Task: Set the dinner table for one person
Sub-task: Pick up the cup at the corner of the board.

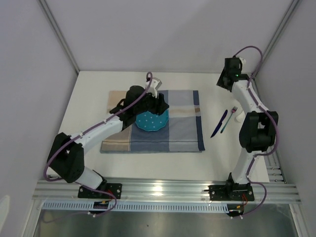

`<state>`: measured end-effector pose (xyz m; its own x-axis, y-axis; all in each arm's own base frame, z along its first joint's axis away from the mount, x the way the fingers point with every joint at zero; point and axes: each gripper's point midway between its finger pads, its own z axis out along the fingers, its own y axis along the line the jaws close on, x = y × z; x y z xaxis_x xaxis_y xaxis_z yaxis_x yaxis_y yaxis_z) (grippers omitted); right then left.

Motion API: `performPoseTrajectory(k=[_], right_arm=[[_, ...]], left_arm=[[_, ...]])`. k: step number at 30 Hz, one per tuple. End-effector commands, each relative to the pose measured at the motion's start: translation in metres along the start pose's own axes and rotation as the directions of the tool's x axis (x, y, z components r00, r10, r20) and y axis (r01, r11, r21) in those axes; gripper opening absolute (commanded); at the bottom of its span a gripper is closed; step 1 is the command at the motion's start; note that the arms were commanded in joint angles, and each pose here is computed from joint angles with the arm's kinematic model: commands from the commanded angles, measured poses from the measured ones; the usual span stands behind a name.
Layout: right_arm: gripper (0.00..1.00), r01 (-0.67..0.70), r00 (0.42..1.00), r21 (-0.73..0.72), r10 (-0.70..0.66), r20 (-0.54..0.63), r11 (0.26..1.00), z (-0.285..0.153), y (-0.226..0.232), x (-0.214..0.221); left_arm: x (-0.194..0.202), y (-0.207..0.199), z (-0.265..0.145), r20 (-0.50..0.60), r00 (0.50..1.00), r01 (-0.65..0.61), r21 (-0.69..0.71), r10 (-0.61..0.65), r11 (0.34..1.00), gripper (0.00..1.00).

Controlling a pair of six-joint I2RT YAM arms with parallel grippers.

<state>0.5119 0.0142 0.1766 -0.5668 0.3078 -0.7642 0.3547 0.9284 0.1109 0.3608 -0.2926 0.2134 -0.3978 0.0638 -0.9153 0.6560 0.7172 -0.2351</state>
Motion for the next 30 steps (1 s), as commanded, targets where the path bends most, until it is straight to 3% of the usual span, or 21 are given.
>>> performPoseTrajectory(k=[1, 4, 13, 30], right_arm=[[0.45, 0.009, 0.996, 0.034, -0.006, -0.087, 0.999, 0.022, -0.028, -0.011], [0.44, -0.044, 0.994, 0.066, 0.051, -0.1, 0.997, 0.037, -0.061, -0.022], [0.45, -0.087, 0.991, 0.097, 0.096, -0.089, 0.991, 0.057, -0.101, -0.044], [0.45, -0.109, 0.984, 0.134, 0.126, -0.122, 0.985, 0.08, -0.124, -0.037]], left_arm=[[-0.026, -0.01, -0.007, 0.078, 0.992, -0.095, -0.065, 0.1, 0.993, 0.57], [-0.023, -0.029, -0.013, 0.082, 0.993, -0.084, -0.021, 0.085, 0.996, 0.57], [-0.002, -0.078, -0.028, 0.03, 0.994, -0.103, 0.051, 0.102, 0.993, 0.57], [0.009, -0.089, -0.037, -0.004, 0.985, -0.172, 0.07, 0.173, 0.983, 0.57]])
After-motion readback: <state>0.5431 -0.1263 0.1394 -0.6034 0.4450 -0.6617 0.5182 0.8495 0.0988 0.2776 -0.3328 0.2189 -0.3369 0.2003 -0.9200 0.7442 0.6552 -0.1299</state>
